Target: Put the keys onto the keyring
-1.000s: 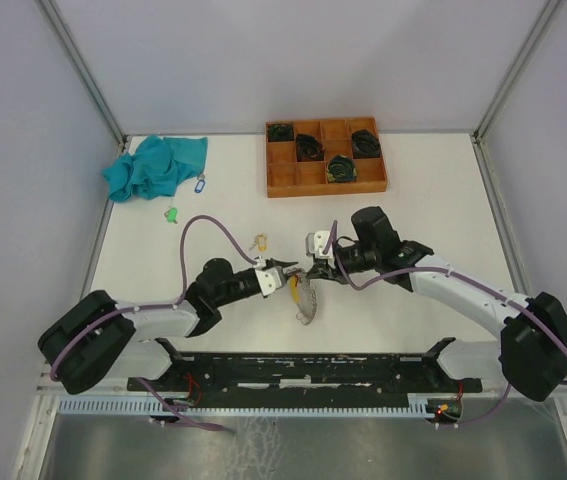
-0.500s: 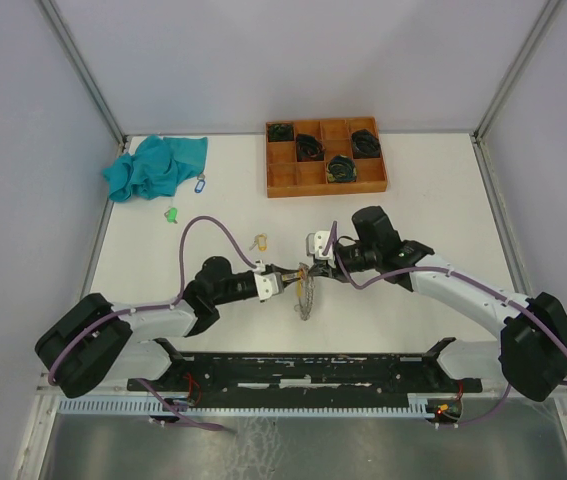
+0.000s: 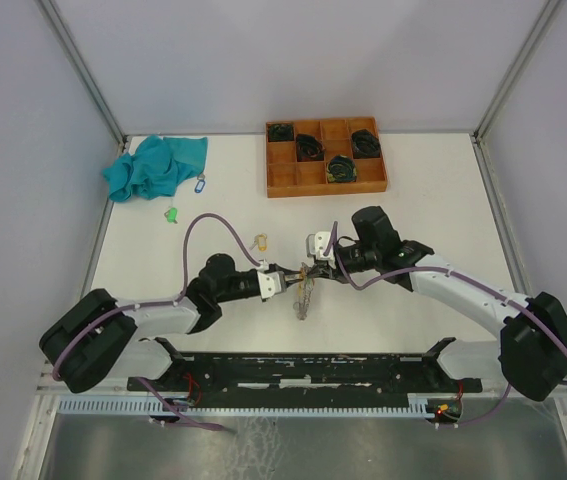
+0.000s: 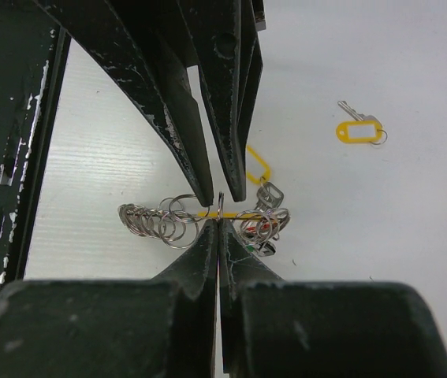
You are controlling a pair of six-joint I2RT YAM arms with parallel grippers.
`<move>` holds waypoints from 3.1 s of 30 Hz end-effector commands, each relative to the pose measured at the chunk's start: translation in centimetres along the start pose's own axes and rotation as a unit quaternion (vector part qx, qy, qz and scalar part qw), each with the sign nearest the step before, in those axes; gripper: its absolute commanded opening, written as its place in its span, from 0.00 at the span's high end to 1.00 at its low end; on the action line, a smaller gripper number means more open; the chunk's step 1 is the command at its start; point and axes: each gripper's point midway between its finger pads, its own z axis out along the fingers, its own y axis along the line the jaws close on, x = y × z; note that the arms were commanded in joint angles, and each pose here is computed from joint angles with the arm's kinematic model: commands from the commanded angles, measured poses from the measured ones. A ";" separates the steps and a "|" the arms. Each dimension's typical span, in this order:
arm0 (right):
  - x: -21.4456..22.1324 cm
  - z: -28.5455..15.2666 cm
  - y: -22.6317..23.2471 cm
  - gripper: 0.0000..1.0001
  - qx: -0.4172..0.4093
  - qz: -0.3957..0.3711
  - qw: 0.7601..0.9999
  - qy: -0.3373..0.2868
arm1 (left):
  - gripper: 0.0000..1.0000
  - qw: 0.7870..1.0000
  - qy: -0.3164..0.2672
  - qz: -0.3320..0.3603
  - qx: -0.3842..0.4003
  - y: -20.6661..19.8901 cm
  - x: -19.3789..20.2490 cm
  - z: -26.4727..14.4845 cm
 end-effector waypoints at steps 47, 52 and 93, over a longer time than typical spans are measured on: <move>-3.0 -1.4 -6.7 0.64 0.301 -0.042 0.943 -0.136 | 0.97 0.967 0.054 -0.100 -0.227 7.0 -2.5 1.3; -2.6 -0.8 -6.7 0.66 0.326 -0.046 0.933 -0.143 | 0.97 0.964 0.046 -0.121 -0.230 7.0 -2.6 1.6; -1.9 -1.4 -6.6 0.99 0.304 -0.006 0.944 -0.127 | 0.87 0.942 -0.005 -0.199 -0.270 8.5 -2.6 0.5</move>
